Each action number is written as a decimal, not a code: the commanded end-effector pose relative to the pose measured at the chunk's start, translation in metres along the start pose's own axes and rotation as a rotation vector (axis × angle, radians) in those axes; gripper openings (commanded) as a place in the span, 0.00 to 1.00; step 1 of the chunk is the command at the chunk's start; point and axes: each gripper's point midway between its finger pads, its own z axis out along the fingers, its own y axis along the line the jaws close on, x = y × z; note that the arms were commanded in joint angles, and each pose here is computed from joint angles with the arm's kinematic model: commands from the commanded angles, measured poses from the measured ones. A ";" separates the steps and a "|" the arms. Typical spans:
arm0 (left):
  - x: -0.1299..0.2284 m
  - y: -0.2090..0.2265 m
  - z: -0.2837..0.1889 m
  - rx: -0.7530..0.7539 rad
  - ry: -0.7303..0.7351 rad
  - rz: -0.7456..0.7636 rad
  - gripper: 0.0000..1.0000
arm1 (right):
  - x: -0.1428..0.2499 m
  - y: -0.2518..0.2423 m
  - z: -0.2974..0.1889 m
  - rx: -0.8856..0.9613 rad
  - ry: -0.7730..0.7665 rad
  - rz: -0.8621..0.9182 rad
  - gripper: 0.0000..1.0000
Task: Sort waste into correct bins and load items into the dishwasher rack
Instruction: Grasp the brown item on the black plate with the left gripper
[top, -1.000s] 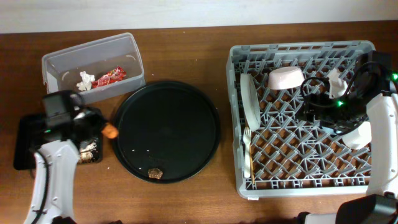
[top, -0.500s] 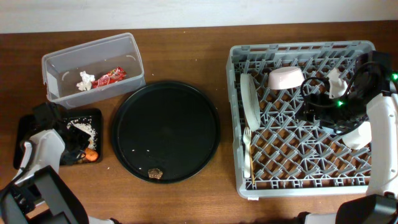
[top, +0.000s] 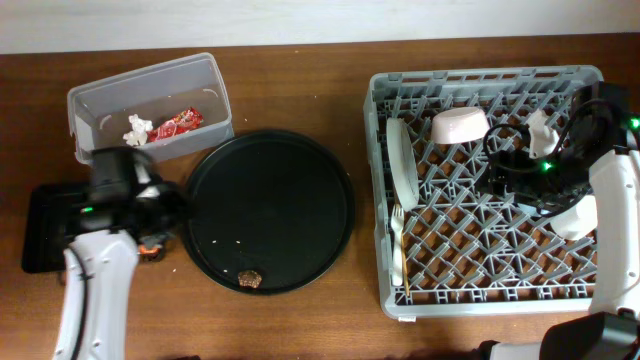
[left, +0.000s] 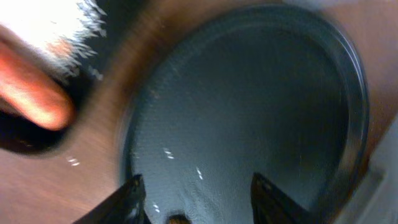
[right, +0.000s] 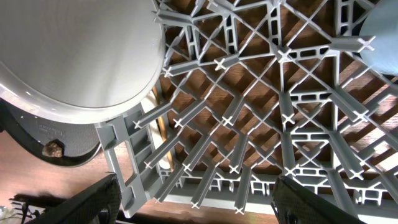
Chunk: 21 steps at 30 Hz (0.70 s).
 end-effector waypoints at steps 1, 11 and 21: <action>0.056 -0.033 0.021 0.006 0.159 0.183 0.55 | -0.003 -0.001 -0.003 0.002 -0.014 -0.002 0.81; 0.146 0.003 0.085 -0.298 0.463 0.383 0.56 | -0.003 0.000 -0.003 -0.001 -0.014 -0.002 0.81; 0.134 0.019 0.081 -0.398 0.415 0.411 0.64 | -0.003 0.000 -0.003 -0.001 -0.014 -0.002 0.81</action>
